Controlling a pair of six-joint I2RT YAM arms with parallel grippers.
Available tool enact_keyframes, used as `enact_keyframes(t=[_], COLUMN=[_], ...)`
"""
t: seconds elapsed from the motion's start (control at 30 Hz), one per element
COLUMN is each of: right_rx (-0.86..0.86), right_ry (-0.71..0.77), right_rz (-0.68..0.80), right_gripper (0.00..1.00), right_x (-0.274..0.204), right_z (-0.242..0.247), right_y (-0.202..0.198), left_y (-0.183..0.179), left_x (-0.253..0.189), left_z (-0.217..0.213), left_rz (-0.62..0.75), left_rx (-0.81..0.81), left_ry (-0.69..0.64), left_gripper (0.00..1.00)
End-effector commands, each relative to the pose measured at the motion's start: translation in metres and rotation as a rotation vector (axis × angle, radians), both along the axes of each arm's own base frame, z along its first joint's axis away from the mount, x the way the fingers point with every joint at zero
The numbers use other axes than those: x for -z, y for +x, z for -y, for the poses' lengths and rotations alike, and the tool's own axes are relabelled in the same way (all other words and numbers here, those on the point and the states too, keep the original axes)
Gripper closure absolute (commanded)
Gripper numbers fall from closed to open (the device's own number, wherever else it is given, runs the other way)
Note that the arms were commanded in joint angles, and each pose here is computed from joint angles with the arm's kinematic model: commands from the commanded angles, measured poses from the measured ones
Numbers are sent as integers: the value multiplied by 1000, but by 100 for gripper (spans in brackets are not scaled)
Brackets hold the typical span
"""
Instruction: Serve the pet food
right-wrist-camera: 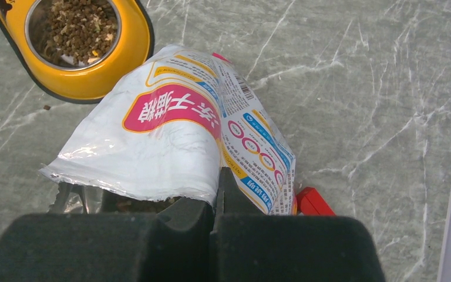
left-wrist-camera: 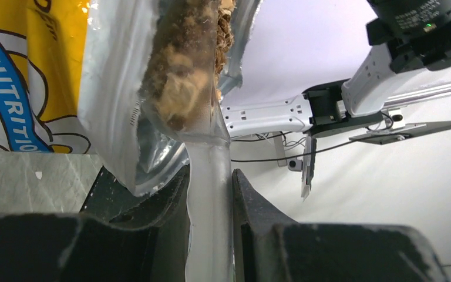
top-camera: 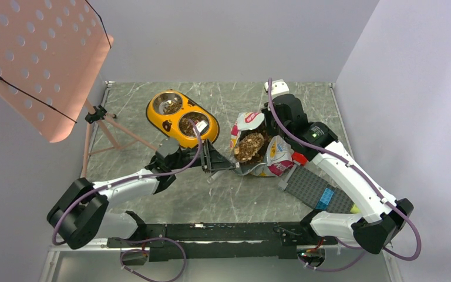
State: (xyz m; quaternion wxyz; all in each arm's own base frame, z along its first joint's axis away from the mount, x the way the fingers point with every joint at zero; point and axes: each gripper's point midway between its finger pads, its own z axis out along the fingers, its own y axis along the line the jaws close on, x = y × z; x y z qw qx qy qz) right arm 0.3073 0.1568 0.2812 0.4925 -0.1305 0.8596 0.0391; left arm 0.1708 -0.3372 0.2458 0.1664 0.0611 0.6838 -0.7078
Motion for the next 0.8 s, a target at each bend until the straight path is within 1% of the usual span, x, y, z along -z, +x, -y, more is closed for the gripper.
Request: enact_keyframes(t=[0.0,0.17,0.3,0.43,0.6,0.77], right_rx=[48,101,152,168,150,126], right_ry=[123,122,95,83,88,96], right_rz=[211,202,181,151,147,146], right_gripper=[100,100,100,100,100,100], right_x=[-71,-73,-66,-56,-53,-53], right_z=[1,7,17,23,22,20], right_y=[18,21,24,24,21,17], left_y=[-3,-8,-13,-14,0,32], left_x=[-25,-29,-42,-61,-75,-79], left_z=[-12,-17,-24,-37,-57,-80], left_rz=[125,142,178,204,159,59], left_rx=[21,25,40,18,-60,-176], left_ry=[-54,-67,-90,-125,-172,-180], left_gripper=[100,100,100,100,100,100])
